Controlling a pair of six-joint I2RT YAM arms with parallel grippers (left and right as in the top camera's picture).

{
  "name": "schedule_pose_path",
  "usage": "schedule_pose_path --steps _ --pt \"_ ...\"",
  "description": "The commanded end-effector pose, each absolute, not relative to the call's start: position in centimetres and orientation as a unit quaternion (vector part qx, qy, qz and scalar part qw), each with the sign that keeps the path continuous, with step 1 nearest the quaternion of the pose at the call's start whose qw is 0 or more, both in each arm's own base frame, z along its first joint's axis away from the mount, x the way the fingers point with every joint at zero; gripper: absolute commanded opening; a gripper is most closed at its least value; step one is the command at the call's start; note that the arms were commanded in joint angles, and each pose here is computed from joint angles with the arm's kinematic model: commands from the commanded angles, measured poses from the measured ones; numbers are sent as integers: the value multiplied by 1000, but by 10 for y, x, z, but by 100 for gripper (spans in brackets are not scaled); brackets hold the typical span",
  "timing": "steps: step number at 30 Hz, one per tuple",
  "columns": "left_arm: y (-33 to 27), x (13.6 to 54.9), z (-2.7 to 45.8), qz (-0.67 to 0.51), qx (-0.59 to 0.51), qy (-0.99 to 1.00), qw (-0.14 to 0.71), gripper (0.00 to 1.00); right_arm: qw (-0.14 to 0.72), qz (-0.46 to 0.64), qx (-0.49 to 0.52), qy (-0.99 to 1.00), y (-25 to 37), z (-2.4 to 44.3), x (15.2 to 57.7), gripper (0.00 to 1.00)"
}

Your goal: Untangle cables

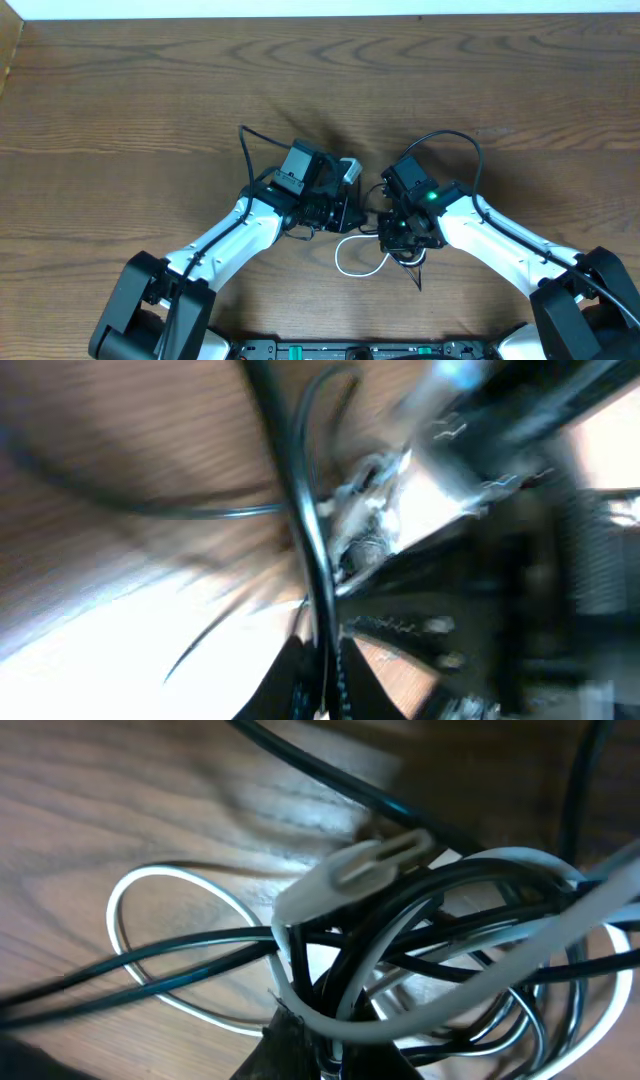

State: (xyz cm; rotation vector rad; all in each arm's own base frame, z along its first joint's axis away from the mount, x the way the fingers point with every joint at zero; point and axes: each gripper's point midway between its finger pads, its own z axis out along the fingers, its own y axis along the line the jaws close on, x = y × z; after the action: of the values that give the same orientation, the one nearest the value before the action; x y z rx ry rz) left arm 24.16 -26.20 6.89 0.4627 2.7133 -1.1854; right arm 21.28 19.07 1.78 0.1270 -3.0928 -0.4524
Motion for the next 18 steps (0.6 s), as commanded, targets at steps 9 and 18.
schedule_pose_path --steps 9,18 --pt "-153 263 27 -214 62 972 71 7 -154 -120 -64 -979 89 112 258 1" --pt "-66 285 59 -195 -29 971 135 7 -146 41 -230 -961 -21 110 238 1"
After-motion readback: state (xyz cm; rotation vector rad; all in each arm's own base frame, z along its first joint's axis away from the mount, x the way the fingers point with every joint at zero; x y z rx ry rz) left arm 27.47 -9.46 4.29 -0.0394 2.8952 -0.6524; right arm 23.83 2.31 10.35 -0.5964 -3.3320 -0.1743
